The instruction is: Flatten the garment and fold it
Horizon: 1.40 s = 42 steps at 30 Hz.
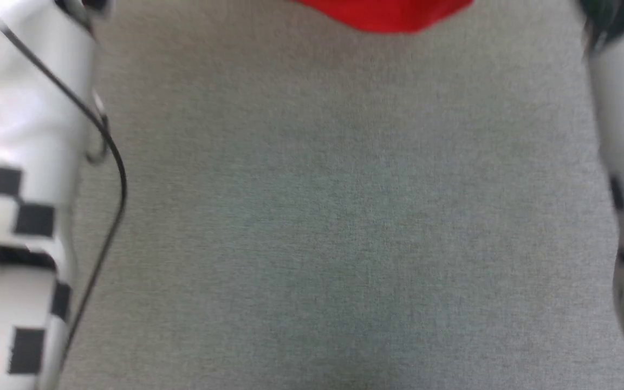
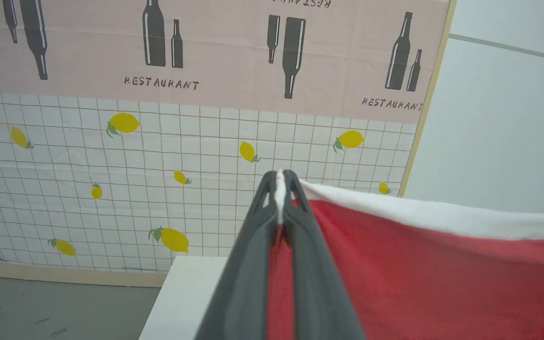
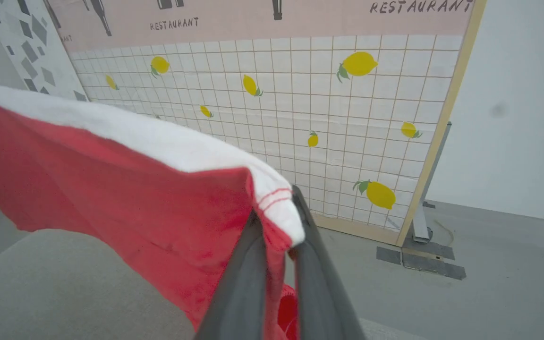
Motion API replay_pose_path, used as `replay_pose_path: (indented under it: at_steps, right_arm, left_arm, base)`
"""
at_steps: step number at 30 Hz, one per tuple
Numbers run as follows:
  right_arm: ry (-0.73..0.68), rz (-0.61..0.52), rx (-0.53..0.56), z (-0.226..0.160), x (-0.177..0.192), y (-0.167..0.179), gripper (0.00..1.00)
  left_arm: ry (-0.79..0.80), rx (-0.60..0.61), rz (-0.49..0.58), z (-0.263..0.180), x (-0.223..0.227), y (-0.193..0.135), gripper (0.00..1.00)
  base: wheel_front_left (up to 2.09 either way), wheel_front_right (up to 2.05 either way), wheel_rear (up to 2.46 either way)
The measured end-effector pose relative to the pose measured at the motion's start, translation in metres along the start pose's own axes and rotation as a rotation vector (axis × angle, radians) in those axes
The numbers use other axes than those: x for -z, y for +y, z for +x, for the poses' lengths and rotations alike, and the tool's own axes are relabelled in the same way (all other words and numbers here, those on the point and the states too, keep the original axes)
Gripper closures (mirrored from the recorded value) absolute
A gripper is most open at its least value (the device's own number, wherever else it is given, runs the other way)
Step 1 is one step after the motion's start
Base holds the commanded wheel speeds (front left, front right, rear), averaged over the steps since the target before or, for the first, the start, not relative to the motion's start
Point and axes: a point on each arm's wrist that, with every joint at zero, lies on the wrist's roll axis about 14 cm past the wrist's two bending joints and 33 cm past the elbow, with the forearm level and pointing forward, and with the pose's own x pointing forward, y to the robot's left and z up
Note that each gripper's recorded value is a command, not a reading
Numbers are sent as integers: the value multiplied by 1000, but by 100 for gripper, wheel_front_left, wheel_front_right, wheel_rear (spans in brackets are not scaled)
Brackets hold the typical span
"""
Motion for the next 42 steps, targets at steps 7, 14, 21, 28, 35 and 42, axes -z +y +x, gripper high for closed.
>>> replay_pose_path:
  at_steps: [7, 14, 21, 28, 35, 42]
  right_arm:
    - [50, 155, -92, -63, 34, 38, 100]
    - [235, 255, -156, -149, 87, 72, 100]
    - [445, 307, -222, -237, 132, 113, 100]
    - [565, 266, -279, -287, 153, 140, 100]
    - [637, 267, -324, -309, 158, 156, 100]
    - [583, 285, -272, -297, 149, 146, 100]
  left_arm:
    - [81, -45, -62, -73, 20, 7, 100]
    - [195, -183, -165, -173, 55, 17, 100]
    - [279, -303, -223, -261, 72, 20, 100]
    - [377, -389, -238, -315, 86, 28, 100]
    - [381, -430, -231, -331, 81, 37, 100]
    - [349, -367, -214, -300, 67, 29, 100]
  base:
    - [0, 0, 0]
    - [0, 0, 0]
    - [0, 0, 0]
    - [0, 0, 0]
    - [0, 0, 0]
    - [0, 0, 0]
